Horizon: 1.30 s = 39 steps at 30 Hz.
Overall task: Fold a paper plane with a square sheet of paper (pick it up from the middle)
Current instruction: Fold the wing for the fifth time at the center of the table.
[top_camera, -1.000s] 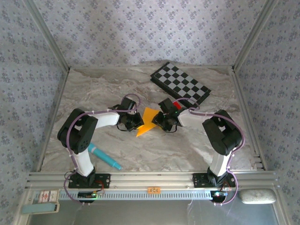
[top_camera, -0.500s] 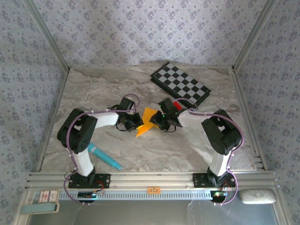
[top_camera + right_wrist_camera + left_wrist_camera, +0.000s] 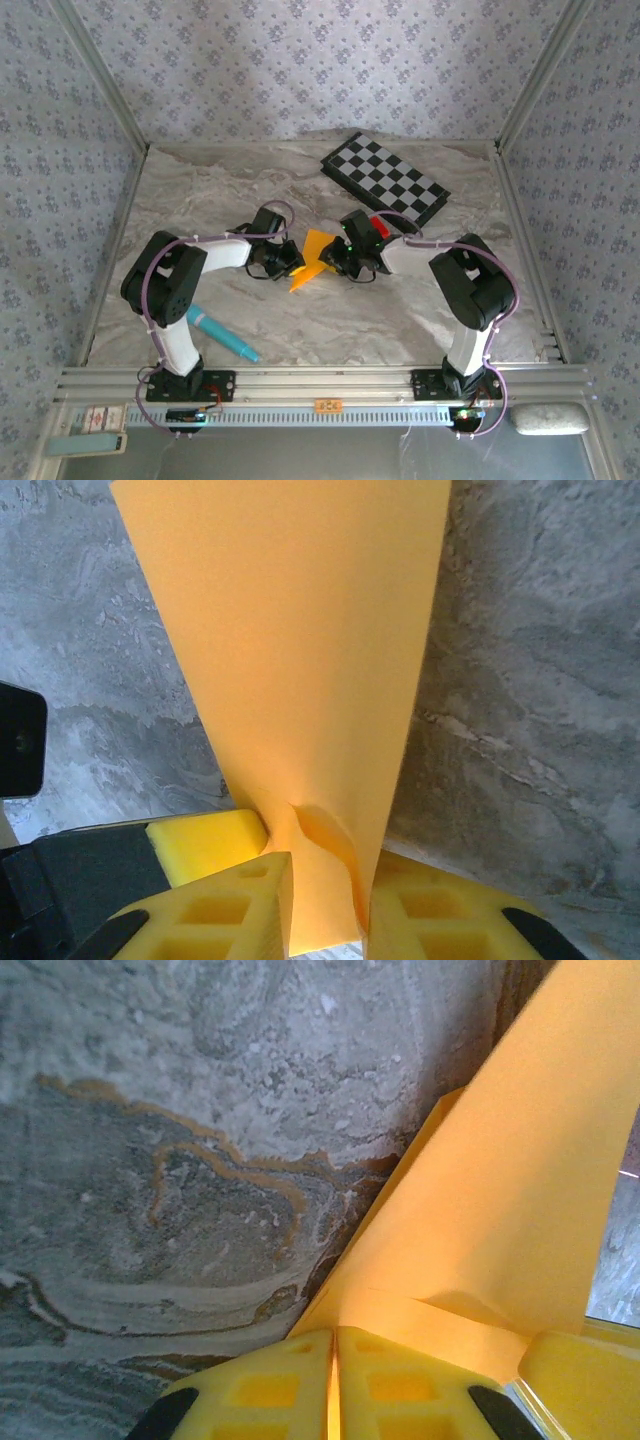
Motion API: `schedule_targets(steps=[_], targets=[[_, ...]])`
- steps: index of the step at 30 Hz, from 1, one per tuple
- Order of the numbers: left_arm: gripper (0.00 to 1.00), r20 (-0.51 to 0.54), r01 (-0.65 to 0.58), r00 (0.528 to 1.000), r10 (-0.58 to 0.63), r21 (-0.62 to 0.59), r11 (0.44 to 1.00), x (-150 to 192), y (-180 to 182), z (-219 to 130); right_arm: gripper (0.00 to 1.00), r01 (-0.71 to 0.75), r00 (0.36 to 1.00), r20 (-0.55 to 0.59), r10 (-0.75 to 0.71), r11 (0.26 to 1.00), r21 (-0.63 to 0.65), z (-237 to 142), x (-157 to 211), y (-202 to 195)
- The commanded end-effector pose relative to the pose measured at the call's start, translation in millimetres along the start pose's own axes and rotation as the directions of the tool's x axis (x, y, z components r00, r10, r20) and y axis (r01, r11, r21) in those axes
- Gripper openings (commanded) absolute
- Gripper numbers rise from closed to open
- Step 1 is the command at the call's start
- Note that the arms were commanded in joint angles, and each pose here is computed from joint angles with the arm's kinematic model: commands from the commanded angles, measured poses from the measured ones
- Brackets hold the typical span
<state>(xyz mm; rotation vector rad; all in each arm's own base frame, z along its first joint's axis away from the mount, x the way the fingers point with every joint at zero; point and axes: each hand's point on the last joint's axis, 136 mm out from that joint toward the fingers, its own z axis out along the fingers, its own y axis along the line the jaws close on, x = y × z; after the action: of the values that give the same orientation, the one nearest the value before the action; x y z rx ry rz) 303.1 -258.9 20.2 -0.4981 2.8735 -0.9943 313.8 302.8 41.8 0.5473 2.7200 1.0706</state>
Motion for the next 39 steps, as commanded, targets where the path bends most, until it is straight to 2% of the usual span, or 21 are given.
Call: schedule_targets(steps=[1, 5, 8, 12, 15, 20, 24, 29, 36, 39], targets=[[0.11, -0.024, 0.046, 0.999, -0.047, -0.069, 0.997, 7, 24, 2, 0.21, 0.008, 1.0, -0.003, -0.008, 1.0, -0.011, 1, -1, -3], [0.13, -0.009, 0.026, 1.0, -0.027, -0.047, 0.999, 2, 16, -4, 0.09, 0.007, 1.0, 0.023, -0.007, 1.0, -0.011, -4, -5, -3], [0.18, 0.02, -0.035, 0.999, 0.035, -0.022, 0.999, -3, 2, -15, 0.03, 0.018, 0.998, 0.056, -0.017, 1.0, -0.025, -12, -10, 3], [0.3, 0.092, -0.144, 0.985, 0.143, 0.005, 0.99, -10, -15, -34, 0.0, 0.028, 0.995, 0.095, -0.025, 0.999, -0.03, -25, -15, 10], [0.43, 0.165, -0.298, 0.942, 0.294, 0.004, 0.954, -13, -29, -49, 0.0, 0.021, 0.992, 0.124, -0.017, 0.999, -0.031, -35, -18, 14], [0.69, 0.274, -0.546, 0.799, 0.536, -0.046, 0.837, -10, -44, -66, 0.0, -0.015, 0.99, 0.141, 0.019, 0.999, -0.032, -44, -21, 17], [0.8, 0.338, -0.678, 0.677, 0.654, -0.058, 0.733, -3, -51, -66, 0.0, -0.044, 0.989, 0.139, 0.049, 0.998, -0.039, -47, -22, 18], [0.82, 0.385, -0.805, 0.496, 0.778, -0.131, 0.578, 7, -58, -64, 0.0, -0.079, 0.989, 0.125, 0.084, 0.996, -0.04, -49, -23, 15], [0.82, 0.349, -0.885, 0.34, 0.873, -0.194, 0.422, 18, -60, -49, 0.01, -0.13, 0.986, 0.1, 0.136, 0.99, -0.063, -49, -23, 18], [0.8, 0.345, -0.921, 0.241, 0.907, -0.213, 0.326, 27, -64, -41, 0.01, -0.149, 0.984, 0.088, 0.154, 0.987, -0.069, -49, -23, 18]])
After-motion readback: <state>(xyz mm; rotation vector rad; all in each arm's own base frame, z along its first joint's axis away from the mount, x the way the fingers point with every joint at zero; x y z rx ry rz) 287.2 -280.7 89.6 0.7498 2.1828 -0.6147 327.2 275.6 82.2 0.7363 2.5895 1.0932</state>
